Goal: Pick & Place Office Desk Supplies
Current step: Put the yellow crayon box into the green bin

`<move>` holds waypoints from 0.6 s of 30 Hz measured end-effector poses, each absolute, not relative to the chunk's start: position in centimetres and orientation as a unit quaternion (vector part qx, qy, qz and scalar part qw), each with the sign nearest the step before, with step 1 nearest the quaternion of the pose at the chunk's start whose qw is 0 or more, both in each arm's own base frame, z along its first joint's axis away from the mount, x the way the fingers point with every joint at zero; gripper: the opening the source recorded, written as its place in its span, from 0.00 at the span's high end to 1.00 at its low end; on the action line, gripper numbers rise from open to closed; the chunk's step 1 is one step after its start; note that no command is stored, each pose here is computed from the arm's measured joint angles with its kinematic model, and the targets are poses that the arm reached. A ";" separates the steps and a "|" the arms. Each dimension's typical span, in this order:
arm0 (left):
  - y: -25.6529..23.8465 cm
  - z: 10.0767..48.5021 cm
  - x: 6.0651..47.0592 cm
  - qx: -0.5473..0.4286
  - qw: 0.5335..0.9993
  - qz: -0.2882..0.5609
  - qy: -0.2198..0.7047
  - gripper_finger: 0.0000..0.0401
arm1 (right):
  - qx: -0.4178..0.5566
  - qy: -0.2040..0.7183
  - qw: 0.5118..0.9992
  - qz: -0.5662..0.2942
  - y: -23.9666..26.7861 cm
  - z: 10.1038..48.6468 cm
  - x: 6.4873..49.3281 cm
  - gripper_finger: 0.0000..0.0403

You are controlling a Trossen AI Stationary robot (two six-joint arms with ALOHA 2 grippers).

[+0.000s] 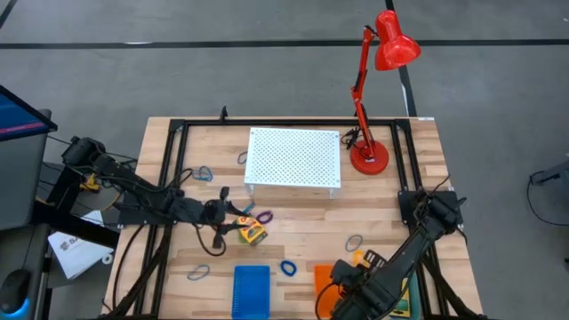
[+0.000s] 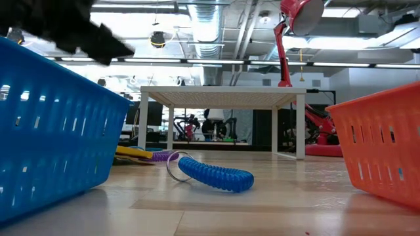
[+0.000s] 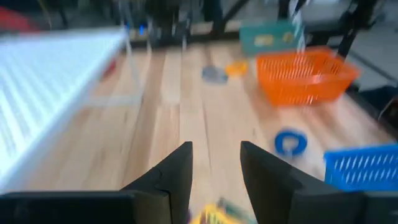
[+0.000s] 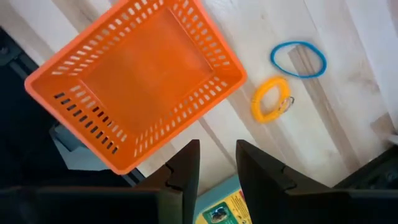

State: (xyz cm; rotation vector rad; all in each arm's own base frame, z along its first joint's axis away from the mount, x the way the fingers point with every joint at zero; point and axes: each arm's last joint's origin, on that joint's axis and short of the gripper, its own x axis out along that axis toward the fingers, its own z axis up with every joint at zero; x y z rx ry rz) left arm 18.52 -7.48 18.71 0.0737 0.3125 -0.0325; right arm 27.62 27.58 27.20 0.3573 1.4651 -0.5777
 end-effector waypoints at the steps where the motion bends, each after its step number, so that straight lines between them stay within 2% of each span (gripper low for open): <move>1: -7.4 18.4 18.4 0.033 0.985 -0.014 0.170 0.67 | 0.156 0.658 0.692 -0.254 27.6 27.2 27.6 0.75; 4: -7.2 17.8 18.2 0.032 0.979 0.005 0.200 0.64 | 0.139 0.664 0.695 -0.238 27.6 27.2 27.6 0.75; 12: -6.4 17.1 17.7 0.108 0.942 0.132 0.290 0.59 | 0.136 0.665 0.695 -0.235 27.4 27.2 27.8 0.75; 18: -8.8 15.5 16.9 0.244 0.911 0.076 0.323 0.60 | 0.135 0.665 0.696 -0.234 27.7 27.2 27.5 0.75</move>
